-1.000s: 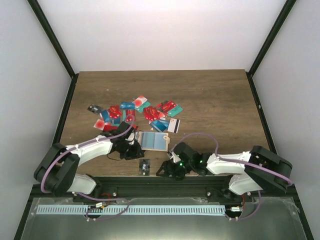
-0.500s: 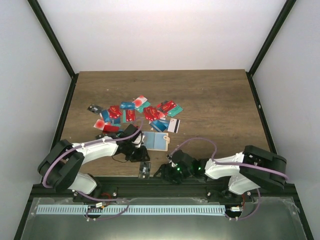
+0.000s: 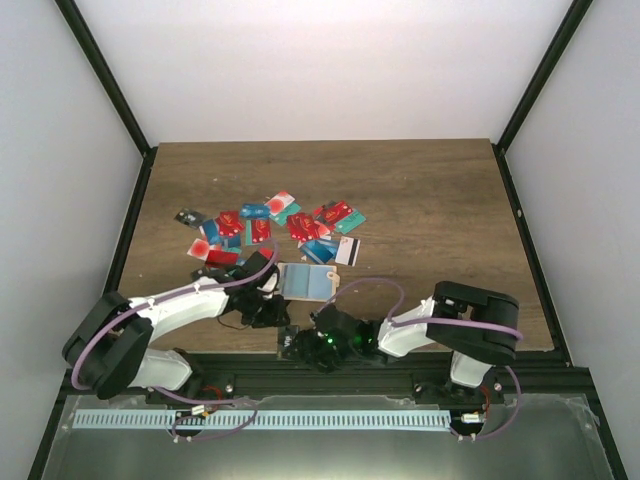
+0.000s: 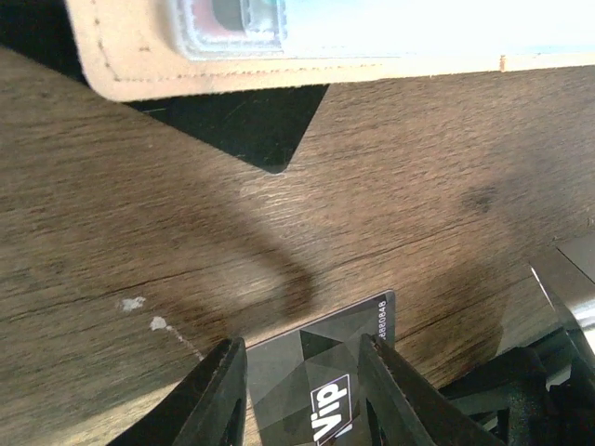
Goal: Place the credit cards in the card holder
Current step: Pick up the credit card from the center of the board.
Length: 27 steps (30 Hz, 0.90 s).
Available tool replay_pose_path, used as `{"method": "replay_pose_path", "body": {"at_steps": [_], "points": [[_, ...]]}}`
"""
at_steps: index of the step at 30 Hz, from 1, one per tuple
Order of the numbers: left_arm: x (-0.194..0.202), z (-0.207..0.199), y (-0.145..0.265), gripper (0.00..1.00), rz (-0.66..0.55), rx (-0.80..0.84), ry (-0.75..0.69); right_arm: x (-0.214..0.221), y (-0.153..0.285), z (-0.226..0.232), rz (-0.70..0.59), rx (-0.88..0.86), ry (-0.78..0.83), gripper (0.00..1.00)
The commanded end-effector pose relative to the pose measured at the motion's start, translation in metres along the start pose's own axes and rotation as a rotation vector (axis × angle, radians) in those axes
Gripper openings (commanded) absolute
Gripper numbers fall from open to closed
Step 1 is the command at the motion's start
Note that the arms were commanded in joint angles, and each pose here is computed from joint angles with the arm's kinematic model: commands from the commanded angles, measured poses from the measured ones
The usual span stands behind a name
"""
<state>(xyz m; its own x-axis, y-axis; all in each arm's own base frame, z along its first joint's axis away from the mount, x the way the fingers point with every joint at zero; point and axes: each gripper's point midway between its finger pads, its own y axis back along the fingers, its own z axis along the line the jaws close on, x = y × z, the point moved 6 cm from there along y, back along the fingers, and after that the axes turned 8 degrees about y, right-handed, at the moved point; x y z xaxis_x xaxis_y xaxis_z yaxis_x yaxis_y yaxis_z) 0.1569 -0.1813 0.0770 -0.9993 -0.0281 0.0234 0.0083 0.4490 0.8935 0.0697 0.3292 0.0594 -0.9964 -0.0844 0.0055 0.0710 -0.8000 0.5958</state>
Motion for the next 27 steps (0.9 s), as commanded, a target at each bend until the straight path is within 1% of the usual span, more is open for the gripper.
{"method": "replay_pose_path", "body": {"at_steps": [1,10,12,25,26,27], "points": [[0.004,0.004,0.002,0.36,0.005,-0.024,0.026,-0.005,-0.007,0.001,-0.059,0.009,-0.038,0.61],[0.014,0.014,-0.007,0.34,0.049,-0.030,0.060,-0.008,-0.012,-0.010,-0.085,0.023,-0.082,0.50],[0.015,0.016,-0.007,0.34,0.052,-0.032,0.068,-0.008,-0.012,-0.011,-0.090,0.021,-0.088,0.46],[0.020,0.020,-0.005,0.33,0.050,-0.031,0.090,-0.009,-0.010,-0.015,-0.109,0.024,-0.096,0.04],[0.020,0.020,-0.005,0.33,0.049,-0.030,0.092,-0.008,-0.010,-0.015,-0.108,0.022,-0.095,0.01],[0.020,0.019,-0.004,0.33,0.047,-0.028,0.095,-0.008,-0.009,-0.016,-0.107,0.023,-0.095,0.01]]}}
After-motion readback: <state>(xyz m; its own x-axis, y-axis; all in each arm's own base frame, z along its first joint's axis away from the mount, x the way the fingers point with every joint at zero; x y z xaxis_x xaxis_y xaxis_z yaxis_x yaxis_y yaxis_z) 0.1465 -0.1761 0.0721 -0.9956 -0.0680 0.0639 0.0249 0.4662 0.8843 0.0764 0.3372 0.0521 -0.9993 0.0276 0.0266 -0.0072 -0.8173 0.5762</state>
